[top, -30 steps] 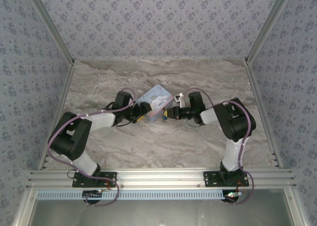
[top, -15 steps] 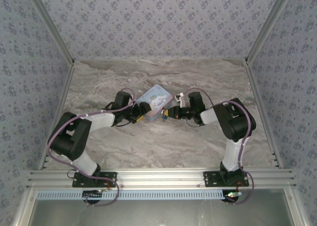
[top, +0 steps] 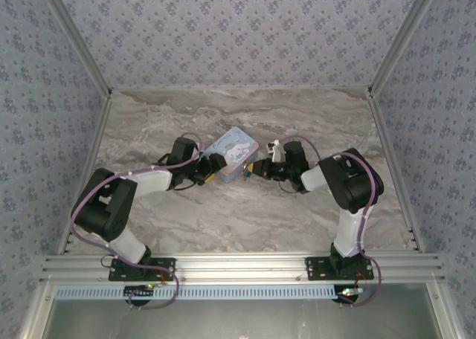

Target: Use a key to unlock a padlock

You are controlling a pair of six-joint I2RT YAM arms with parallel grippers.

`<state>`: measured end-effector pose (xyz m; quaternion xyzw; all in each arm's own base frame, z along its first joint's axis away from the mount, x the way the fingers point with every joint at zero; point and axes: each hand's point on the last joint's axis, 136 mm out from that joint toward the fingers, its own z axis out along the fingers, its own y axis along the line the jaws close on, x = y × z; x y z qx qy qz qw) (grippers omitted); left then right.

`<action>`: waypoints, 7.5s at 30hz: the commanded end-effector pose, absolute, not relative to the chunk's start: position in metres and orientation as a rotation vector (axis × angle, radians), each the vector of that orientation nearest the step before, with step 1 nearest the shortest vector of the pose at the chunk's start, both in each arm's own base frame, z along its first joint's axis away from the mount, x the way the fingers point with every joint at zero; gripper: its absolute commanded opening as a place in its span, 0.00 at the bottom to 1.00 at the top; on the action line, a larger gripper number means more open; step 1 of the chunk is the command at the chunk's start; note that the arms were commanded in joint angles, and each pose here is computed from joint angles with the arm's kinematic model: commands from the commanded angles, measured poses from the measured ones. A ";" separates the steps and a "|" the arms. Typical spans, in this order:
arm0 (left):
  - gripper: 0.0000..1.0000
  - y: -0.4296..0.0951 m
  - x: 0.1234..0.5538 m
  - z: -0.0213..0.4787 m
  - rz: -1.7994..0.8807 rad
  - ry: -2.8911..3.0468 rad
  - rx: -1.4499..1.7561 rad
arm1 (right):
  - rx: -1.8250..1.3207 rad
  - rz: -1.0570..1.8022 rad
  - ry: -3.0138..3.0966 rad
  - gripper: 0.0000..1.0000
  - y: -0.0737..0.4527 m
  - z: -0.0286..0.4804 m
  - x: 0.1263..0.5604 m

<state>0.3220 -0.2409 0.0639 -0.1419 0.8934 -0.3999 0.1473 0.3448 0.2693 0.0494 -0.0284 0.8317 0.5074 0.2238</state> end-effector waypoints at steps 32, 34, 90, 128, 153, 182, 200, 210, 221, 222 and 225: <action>0.84 -0.194 0.337 0.063 -0.947 2.608 -0.411 | -0.039 1.054 2.451 0.00 0.210 0.093 0.298; 0.87 -0.194 0.343 0.073 -0.933 2.589 -0.370 | -0.052 0.997 2.506 0.00 0.203 0.096 0.287; 1.00 -0.083 0.334 0.218 -0.435 2.195 -0.214 | -0.350 0.542 3.106 0.04 0.254 0.026 0.222; 0.99 -0.070 0.306 0.233 -0.600 2.152 -0.427 | 0.077 0.615 2.394 0.77 0.115 0.190 0.273; 0.99 -0.045 0.298 0.229 -0.417 2.084 -0.389 | 0.371 0.106 1.860 1.00 -0.030 0.200 0.305; 0.99 -0.034 0.308 0.230 -0.318 2.046 -0.375 | 0.067 -0.085 1.822 1.00 -0.023 0.122 0.356; 0.99 -0.010 0.330 0.212 -0.008 2.059 -0.217 | 0.033 -0.049 1.988 1.00 -0.019 0.082 0.390; 0.99 0.002 0.371 0.166 0.102 2.001 -0.077 | 0.033 -0.056 1.989 1.00 -0.018 0.081 0.390; 1.00 0.007 0.394 0.118 0.055 1.959 -0.033 | 0.032 -0.061 1.988 1.00 -0.018 0.082 0.390; 0.99 0.006 0.394 0.113 0.046 1.958 -0.024 | 0.032 -0.061 1.987 1.00 -0.018 0.082 0.390; 0.99 0.003 0.394 0.098 0.036 1.928 -0.010 | 0.029 -0.061 1.988 1.00 -0.018 0.082 0.390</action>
